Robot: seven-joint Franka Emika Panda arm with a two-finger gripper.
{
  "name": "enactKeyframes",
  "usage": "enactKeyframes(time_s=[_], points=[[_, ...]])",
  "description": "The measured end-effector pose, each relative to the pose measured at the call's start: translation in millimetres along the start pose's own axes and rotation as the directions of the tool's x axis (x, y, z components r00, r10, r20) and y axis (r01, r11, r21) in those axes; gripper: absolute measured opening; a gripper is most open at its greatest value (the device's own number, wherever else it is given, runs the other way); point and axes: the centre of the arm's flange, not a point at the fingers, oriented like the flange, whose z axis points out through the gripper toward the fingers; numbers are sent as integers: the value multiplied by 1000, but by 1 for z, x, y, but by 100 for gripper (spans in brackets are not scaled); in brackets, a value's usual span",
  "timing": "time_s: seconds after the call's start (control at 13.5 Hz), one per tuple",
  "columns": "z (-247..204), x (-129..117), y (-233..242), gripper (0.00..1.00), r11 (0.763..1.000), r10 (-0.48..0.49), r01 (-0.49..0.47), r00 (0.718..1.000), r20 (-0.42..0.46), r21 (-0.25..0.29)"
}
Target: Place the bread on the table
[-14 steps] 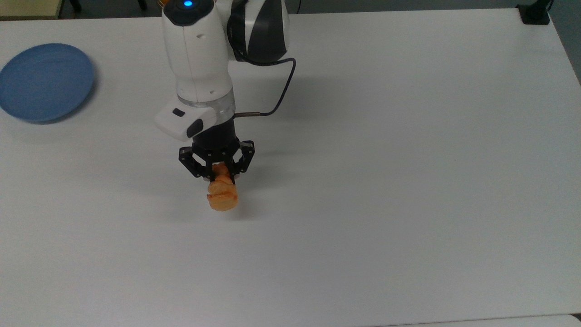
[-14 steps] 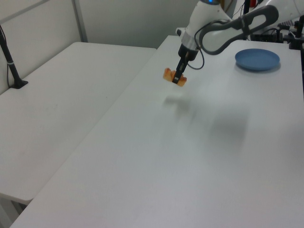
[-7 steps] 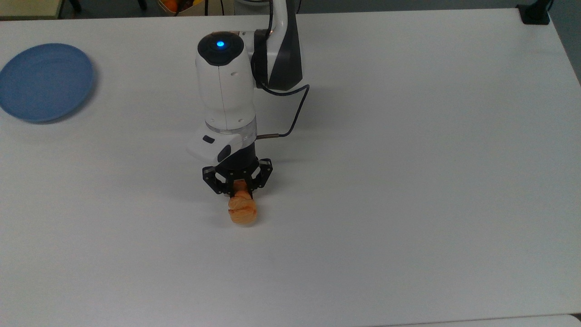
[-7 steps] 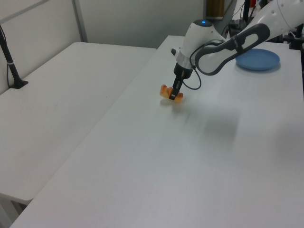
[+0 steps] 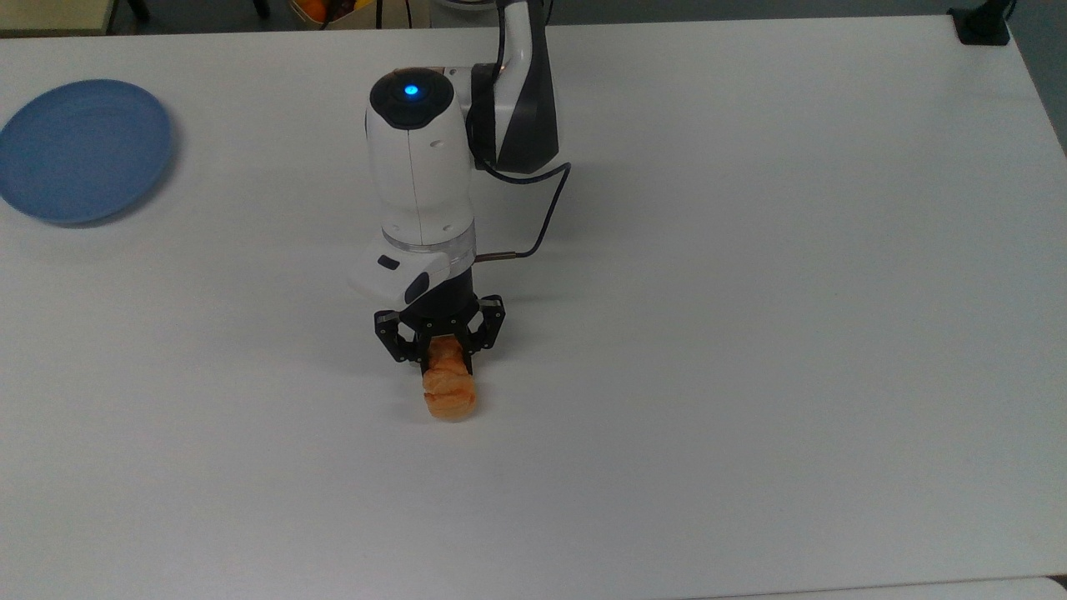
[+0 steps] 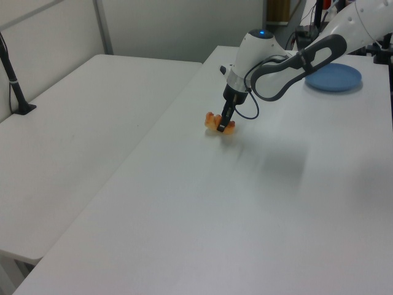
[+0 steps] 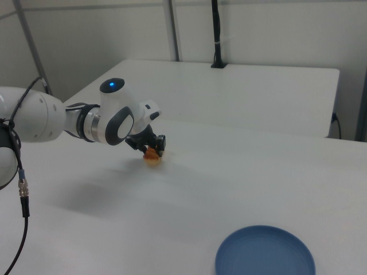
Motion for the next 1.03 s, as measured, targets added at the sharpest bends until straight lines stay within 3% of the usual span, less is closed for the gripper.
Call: enactKeyframes(time_s=[0.3, 0.59, 0.74, 1.03], points=[[0, 0, -1, 98, 999, -28, 28, 1000, 3, -19], [-23, 12, 6, 100, 999, -20, 19, 999, -32, -29], [-53, 17, 12, 100, 1000, -9, 9, 1000, -7, -29], [-185, 17, 26, 100, 997, 80, -79, 991, 106, -12]])
